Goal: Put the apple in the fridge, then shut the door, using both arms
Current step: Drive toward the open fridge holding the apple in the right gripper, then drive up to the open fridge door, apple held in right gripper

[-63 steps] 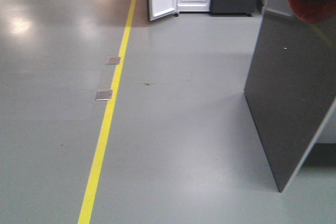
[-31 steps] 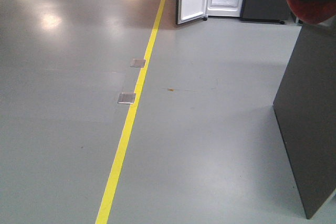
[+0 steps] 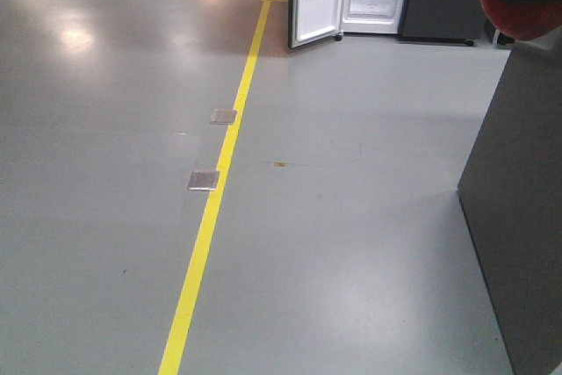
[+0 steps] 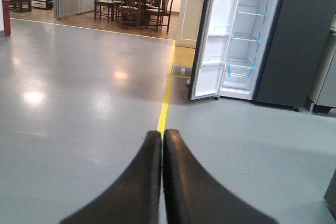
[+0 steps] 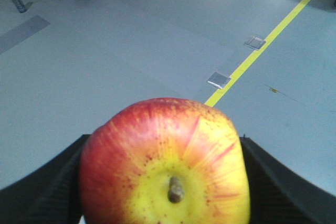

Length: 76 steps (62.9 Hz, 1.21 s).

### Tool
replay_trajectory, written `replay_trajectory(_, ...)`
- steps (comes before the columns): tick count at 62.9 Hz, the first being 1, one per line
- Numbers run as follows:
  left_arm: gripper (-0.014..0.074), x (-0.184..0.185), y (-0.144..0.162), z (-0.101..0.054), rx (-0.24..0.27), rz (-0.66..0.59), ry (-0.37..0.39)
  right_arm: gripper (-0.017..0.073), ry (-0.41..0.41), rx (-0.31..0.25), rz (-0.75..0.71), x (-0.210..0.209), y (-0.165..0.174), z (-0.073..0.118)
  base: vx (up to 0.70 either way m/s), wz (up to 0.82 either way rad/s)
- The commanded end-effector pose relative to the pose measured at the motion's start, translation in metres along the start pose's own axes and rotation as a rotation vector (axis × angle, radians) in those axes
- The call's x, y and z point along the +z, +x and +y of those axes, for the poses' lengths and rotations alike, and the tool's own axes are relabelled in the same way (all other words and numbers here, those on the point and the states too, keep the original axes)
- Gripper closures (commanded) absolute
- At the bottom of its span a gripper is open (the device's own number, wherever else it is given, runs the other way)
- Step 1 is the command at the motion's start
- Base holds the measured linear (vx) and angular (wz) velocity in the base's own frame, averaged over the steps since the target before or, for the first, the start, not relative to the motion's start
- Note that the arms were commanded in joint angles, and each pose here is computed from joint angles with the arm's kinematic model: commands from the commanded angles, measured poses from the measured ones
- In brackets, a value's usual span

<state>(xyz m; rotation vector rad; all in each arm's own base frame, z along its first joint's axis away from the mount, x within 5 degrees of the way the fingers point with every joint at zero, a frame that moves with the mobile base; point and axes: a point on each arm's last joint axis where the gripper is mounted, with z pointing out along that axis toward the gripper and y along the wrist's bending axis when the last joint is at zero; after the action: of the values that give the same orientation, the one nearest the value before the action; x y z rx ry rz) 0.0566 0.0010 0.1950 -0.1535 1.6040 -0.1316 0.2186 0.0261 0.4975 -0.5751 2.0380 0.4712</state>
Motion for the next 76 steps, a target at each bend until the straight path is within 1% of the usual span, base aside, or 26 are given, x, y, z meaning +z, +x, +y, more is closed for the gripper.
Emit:
replay_trajectory(1, 0.0600, 0.0004, 0.0003, -0.0006, -0.004, -0.057, 0.018, 0.0515, 0.007, -0.028, -0.107, -0.0132, -0.0119, 0.0092, 0.23, -0.09)
replay_trajectory(44, 0.0600, 0.0004, 0.0003, -0.0006, -0.004, -0.057, 0.018, 0.0515, 0.007, -0.028, -0.107, -0.0132, -0.0119, 0.0092, 0.25, -0.08)
replay_trajectory(76, 0.0600, 0.0004, 0.0003, -0.0006, -0.004, -0.057, 0.018, 0.0515, 0.007, -0.028, -0.106, -0.0132, -0.0118, 0.0093, 0.32, 0.01)
